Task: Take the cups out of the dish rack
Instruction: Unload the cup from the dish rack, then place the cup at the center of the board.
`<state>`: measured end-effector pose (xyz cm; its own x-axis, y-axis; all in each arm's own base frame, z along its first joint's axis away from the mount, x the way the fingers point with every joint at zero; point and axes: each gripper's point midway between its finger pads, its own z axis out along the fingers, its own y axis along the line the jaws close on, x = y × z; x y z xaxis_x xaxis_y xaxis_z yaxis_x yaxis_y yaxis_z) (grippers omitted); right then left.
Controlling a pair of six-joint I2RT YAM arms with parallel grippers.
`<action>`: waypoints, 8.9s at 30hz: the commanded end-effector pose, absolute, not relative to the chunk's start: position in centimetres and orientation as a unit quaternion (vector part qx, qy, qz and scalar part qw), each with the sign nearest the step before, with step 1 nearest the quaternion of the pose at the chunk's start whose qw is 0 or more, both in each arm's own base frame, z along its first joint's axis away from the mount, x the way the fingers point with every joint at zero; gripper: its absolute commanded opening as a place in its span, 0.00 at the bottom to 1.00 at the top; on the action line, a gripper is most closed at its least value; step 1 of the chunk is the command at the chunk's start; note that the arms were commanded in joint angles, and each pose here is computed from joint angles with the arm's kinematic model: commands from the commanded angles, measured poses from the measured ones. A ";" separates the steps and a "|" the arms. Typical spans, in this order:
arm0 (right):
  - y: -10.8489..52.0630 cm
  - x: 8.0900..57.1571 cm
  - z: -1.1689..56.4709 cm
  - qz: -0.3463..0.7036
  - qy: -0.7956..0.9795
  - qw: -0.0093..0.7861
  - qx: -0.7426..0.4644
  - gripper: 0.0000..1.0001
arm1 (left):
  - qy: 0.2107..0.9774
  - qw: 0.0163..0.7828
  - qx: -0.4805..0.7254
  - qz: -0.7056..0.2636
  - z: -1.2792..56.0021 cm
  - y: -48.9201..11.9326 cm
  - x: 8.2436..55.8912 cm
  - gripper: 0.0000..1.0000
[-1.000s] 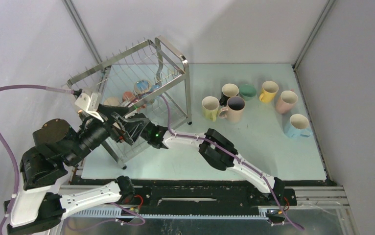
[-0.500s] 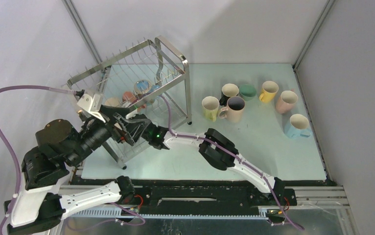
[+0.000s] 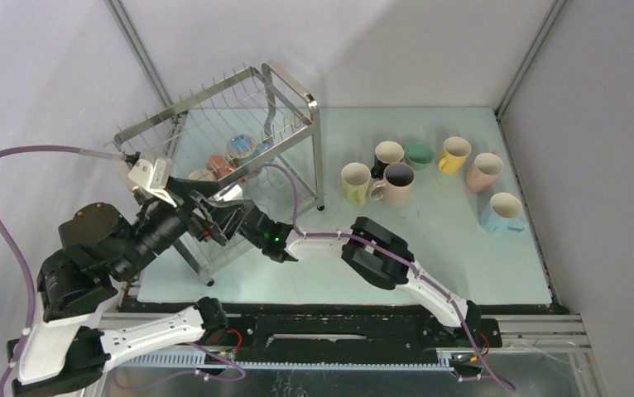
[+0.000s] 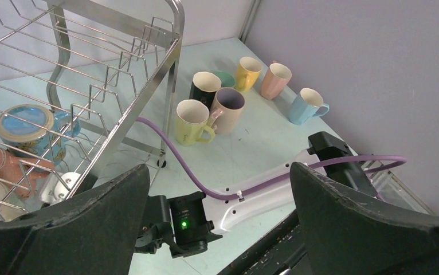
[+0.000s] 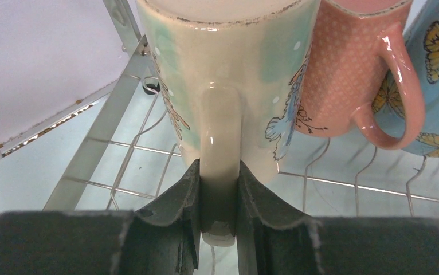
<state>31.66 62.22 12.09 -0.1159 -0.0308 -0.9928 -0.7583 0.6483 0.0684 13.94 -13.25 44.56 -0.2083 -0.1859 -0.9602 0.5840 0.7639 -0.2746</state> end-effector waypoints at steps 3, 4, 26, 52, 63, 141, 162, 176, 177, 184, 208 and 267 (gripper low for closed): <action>60.8 31.5 18.4 0.311 0.648 0.648 -0.250 0.00 | 0.705 0.615 0.131 -0.329 44.8 -13.7 14.0 1.00; 60.7 31.4 18.4 0.311 0.648 0.649 -0.248 0.00 | 0.705 0.615 0.131 -0.330 44.8 -13.7 13.9 1.00; 56.9 28.0 20.5 0.318 0.638 0.671 -0.203 0.00 | 0.705 0.612 0.110 -0.341 44.4 -13.3 13.8 1.00; 54.1 26.0 25.4 0.350 0.611 0.693 -0.151 0.00 | 0.707 0.618 0.092 -0.331 43.9 -11.6 13.5 1.00; 52.7 25.5 27.7 0.359 0.595 0.706 -0.137 0.00 | 0.709 0.617 0.087 -0.330 43.6 -11.5 13.6 1.00; 17.1 21.4 42.1 0.437 0.591 0.672 0.095 0.00 | 0.679 0.474 0.044 -0.559 45.0 -31.3 21.4 1.00; 15.4 20.1 49.2 0.512 0.509 0.681 0.123 0.00 | 0.629 0.305 -0.053 -0.713 44.1 -35.3 21.3 1.00; 16.0 18.7 51.6 0.577 0.463 0.663 0.111 0.00 | 0.502 0.276 -0.042 -0.819 51.7 -35.0 19.6 0.66; 16.0 18.6 51.7 0.582 0.460 0.662 0.111 0.00 | 0.495 0.277 -0.041 -0.823 52.2 -35.0 19.5 0.62; 16.4 17.9 52.1 0.600 0.455 0.650 0.101 0.00 | 0.467 0.274 -0.030 -0.840 54.4 -35.1 19.2 0.44; 15.8 17.6 48.2 0.556 0.518 0.643 0.091 0.22 | 0.456 0.374 0.001 -0.808 56.6 -35.3 19.0 0.00; 1.7 18.6 47.7 0.216 0.635 0.705 0.229 1.00 | 0.798 0.431 0.295 -0.302 37.3 -44.7 24.6 0.00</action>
